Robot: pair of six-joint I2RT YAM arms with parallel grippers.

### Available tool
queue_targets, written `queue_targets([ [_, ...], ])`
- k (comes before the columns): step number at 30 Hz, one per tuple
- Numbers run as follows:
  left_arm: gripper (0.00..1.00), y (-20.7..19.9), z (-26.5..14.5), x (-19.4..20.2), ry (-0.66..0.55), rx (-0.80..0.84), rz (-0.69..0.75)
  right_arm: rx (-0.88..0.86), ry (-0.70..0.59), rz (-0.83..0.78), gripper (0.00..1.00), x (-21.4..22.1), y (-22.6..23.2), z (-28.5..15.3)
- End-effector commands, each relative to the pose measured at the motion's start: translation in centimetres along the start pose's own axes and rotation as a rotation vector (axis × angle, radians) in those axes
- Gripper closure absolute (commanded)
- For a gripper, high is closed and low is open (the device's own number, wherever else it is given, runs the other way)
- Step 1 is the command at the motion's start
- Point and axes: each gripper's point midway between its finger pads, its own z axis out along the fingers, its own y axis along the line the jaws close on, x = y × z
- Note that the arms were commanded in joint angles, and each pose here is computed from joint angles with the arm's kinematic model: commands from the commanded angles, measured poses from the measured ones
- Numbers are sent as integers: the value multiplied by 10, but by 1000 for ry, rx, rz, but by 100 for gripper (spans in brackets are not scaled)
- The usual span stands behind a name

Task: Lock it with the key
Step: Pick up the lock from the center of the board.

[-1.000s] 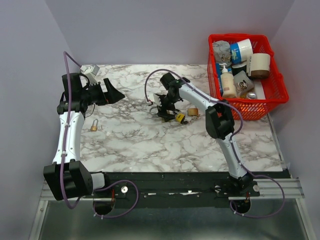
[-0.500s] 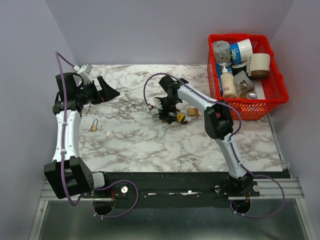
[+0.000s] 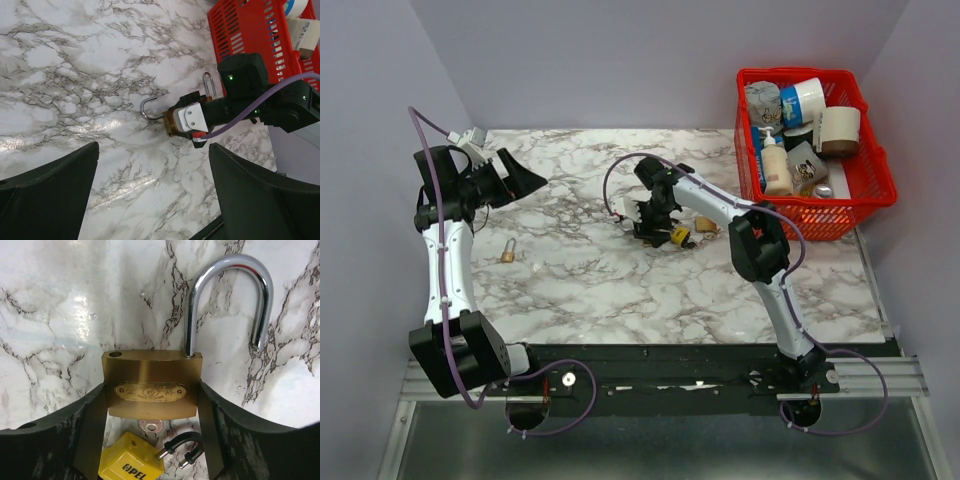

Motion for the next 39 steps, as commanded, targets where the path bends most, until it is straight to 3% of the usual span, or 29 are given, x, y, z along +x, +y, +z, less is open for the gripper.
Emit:
queue_targets([
  [1, 1, -2, -3, -2, -10, 25, -10, -22, 36, -26, 37, 8, 15, 20],
  [7, 1, 15, 1, 25, 32, -3, -13, -23, -59, -25, 55, -15, 26, -6],
  [11, 1, 26, 10, 49, 80, -7, -99, -16, -115, -33, 58, -29, 32, -25],
  [14, 2, 23, 17, 66, 107, 35, -52, -20, -167, -44, 59, -42, 36, -39],
  [17, 3, 14, 17, 63, 54, 100, 75, -31, -198, -49, 60, -52, 39, -51],
  [23, 1, -9, 4, 55, -65, 225, 492, -69, -219, -54, 63, -58, 49, -63],
  [25, 1, -6, 1, 63, -63, 243, 672, -79, -222, -51, 63, -59, 54, -67],
  [31, 1, 3, -3, 103, 38, 339, 925, -110, -263, -36, 64, -68, 64, -78],
  [32, 1, 7, -6, 116, 70, 376, 1042, -116, -270, -30, 64, -69, 66, -79],
  [39, 1, 12, 1, 158, 110, 496, 1431, -144, -304, -18, 64, -80, 73, -94],
])
